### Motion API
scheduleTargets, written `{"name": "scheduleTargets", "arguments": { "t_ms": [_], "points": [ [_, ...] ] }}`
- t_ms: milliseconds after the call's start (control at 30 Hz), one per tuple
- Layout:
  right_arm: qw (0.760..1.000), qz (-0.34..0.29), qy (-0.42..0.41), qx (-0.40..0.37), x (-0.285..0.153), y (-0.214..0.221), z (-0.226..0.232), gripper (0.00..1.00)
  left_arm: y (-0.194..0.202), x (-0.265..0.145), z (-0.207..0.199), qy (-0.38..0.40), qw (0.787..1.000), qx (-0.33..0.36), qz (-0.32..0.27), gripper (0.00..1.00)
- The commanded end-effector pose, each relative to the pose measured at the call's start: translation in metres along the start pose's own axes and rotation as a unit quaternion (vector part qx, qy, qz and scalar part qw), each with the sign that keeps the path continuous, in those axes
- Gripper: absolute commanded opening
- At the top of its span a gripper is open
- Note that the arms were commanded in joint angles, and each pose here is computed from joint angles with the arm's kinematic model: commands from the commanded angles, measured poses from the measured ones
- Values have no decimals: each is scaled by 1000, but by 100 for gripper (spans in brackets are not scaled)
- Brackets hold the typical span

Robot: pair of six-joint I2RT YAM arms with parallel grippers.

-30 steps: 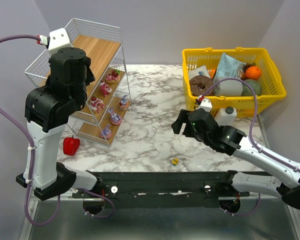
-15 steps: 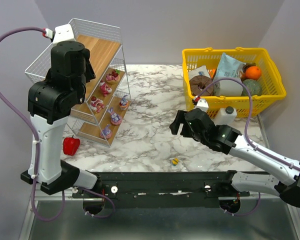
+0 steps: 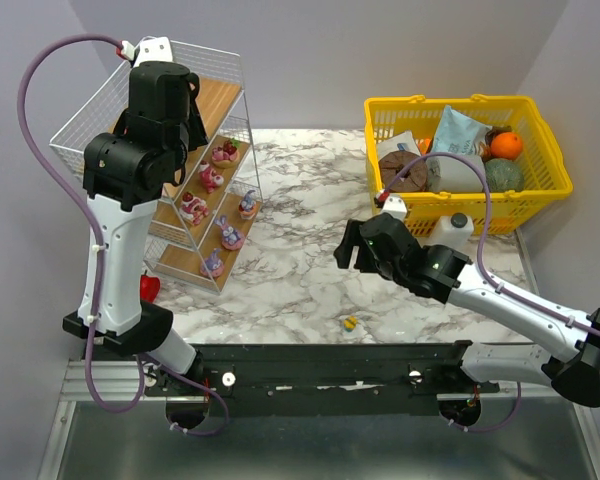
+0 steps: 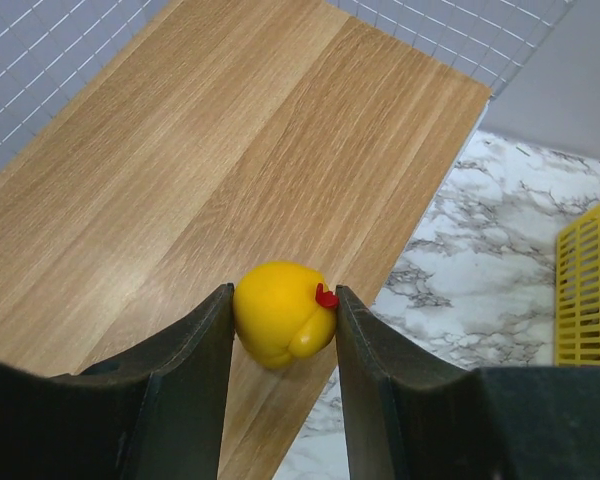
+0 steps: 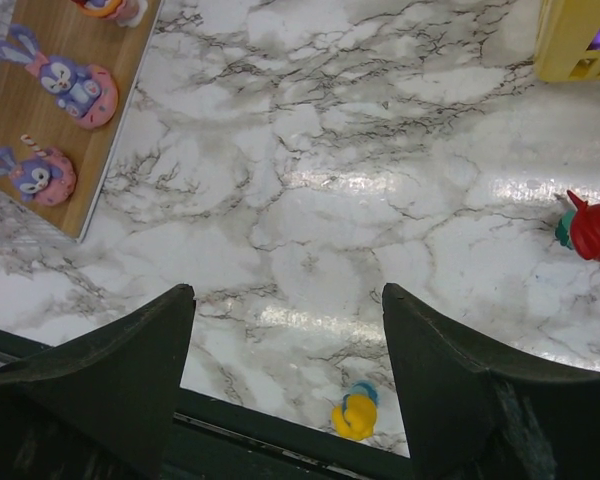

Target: Place and organize the plastic toys onto the shelf

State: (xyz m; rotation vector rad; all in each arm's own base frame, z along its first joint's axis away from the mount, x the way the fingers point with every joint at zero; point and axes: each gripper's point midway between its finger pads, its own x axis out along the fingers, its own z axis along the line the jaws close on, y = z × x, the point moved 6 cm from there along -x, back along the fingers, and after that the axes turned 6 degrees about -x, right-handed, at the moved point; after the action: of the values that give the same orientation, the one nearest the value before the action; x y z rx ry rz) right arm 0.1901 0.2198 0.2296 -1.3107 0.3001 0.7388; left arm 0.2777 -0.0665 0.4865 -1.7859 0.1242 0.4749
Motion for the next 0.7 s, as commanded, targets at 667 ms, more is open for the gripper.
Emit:
{"name": "scheduleTargets", "arguments": {
  "t_ms": [667],
  "points": [
    [996,74,44,-7,-18,4,-7,82,15,19,-1,-13,998,-28,60,44]
  ]
}}
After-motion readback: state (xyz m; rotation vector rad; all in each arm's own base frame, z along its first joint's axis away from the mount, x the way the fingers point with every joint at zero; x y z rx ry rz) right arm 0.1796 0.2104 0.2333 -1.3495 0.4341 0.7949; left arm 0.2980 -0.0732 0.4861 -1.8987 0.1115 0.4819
